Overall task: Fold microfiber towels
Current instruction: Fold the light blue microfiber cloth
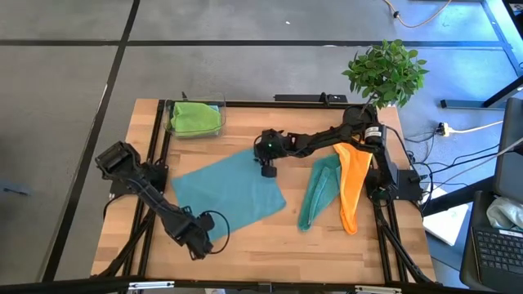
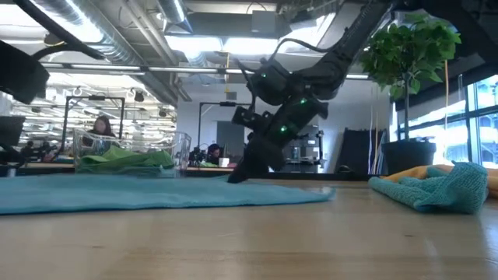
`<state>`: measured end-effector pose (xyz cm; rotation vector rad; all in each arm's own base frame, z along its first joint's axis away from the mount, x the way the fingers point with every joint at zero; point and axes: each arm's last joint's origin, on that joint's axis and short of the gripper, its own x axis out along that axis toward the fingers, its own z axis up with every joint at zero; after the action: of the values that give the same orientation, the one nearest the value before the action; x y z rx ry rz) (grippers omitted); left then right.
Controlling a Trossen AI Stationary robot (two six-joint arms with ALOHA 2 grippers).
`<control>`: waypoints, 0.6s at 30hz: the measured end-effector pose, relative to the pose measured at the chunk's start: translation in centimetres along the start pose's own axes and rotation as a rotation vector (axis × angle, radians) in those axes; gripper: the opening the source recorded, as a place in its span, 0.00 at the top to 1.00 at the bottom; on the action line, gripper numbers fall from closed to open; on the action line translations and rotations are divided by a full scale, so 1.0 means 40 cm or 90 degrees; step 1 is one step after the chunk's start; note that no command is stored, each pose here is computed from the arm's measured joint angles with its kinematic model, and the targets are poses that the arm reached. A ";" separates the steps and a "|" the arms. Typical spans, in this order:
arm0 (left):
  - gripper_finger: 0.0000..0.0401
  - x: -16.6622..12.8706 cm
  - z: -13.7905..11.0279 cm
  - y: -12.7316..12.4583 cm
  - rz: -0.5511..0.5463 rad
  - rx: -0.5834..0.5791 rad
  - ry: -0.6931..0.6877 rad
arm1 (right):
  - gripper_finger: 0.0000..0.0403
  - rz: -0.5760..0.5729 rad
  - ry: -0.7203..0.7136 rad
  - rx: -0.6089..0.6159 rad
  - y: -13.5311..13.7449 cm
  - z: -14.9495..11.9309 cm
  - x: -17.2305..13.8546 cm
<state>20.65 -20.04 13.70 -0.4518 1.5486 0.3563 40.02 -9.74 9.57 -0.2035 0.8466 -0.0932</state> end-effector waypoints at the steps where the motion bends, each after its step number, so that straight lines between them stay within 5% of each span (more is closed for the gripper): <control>1: 0.61 0.000 -0.002 -0.006 -0.014 0.002 0.002 | 0.60 -0.026 0.011 -0.002 -0.002 -0.002 0.000; 11: 0.61 -0.047 0.007 -0.076 -0.111 0.033 -0.026 | 0.60 -0.112 0.044 -0.019 -0.017 0.006 -0.033; 18: 0.61 -0.092 0.009 -0.083 -0.066 0.035 -0.038 | 0.60 -0.103 -0.001 -0.038 0.009 0.082 -0.135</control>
<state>22.60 -22.54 17.56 -0.4721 1.4679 0.2440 38.93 -8.03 15.55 -0.3276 0.8317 -0.2201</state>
